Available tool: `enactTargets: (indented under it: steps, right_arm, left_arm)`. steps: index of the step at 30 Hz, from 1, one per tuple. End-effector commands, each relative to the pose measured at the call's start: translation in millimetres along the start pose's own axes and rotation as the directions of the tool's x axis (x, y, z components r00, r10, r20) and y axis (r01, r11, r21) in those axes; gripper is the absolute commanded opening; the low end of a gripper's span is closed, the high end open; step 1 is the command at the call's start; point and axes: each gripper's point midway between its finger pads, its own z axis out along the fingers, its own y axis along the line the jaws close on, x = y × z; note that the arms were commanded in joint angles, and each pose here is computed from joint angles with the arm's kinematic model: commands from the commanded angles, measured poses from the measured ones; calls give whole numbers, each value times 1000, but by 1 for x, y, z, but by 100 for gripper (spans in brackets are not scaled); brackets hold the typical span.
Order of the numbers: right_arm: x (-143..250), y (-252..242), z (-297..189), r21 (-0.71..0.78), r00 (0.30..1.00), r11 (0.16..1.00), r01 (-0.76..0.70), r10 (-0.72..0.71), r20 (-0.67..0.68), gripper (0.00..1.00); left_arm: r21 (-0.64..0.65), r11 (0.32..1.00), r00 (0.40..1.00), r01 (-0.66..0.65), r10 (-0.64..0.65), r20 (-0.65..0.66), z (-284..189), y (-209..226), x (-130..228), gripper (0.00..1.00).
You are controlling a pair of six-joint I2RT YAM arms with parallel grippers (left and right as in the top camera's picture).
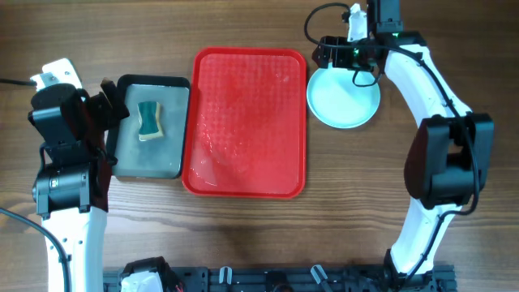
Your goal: Clean dirty plates on tray and stack at the side
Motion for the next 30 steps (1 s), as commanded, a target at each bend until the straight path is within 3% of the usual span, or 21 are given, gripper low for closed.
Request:
enactTargets:
  steps: [1,8,15,22,30]
  right_arm:
    - [-29,29,-55,-31,991,998,54,-50,125,100]
    - [-61,46,-140,73,943,993,93,-111,313,100]
    - [-73,78,-261,157,828,978,137,-200,524,100]
    - [-65,110,-347,228,681,942,245,-335,651,100]
    - [-25,137,-427,315,503,894,318,-441,743,99]
  left_arm:
    - [14,1000,1000,14,-14,11,-1,-3,-6,100]
    - [14,1000,1000,14,-14,11,-1,-3,-6,100]
    - [14,1000,1000,14,-14,11,-1,-3,-6,100]
    - [14,1000,1000,14,-14,11,-1,-3,-5,100]
    - [14,1000,1000,14,-14,11,-1,-3,-6,100]
